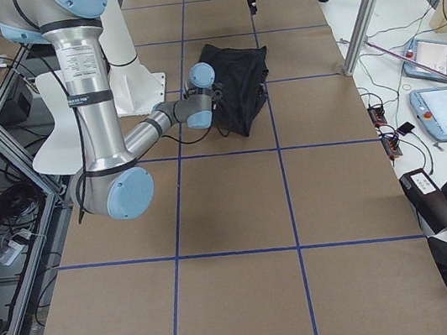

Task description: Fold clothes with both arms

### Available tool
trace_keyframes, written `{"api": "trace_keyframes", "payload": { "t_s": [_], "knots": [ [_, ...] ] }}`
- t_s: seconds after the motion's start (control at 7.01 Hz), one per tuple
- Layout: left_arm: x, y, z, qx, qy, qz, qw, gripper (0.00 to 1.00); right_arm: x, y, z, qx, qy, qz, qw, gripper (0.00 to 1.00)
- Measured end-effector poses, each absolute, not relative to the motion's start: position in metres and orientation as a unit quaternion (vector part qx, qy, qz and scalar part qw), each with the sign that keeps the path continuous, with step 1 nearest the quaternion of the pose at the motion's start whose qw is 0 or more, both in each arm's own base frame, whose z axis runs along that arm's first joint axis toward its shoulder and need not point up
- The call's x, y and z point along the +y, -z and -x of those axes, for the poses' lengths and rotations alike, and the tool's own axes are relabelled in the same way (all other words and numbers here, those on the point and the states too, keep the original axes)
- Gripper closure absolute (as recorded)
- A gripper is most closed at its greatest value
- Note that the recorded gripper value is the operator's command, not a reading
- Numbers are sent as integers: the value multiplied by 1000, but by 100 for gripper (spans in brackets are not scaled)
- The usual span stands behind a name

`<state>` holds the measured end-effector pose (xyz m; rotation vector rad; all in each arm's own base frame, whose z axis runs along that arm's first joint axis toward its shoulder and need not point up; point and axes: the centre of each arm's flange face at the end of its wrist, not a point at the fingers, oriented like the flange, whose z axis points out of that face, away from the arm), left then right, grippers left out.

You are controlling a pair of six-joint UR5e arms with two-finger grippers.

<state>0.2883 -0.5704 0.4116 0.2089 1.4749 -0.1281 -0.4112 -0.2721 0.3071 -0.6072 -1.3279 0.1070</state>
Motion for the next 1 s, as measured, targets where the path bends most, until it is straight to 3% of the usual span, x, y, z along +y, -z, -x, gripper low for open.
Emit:
{"api": "trace_keyframes", "payload": {
  "t_s": [0.14,0.57,1.0],
  "knots": [
    [-571,-412,-288,671,58,-95,733,1,-243,-282,432,-597,-50,325,731,0],
    [-570,-414,-288,670,58,-94,734,0,-223,-266,451,-580,-68,371,722,0],
    [-549,-410,-283,677,59,-85,728,0,-307,-277,412,-608,-137,306,720,0]
  ]
}}
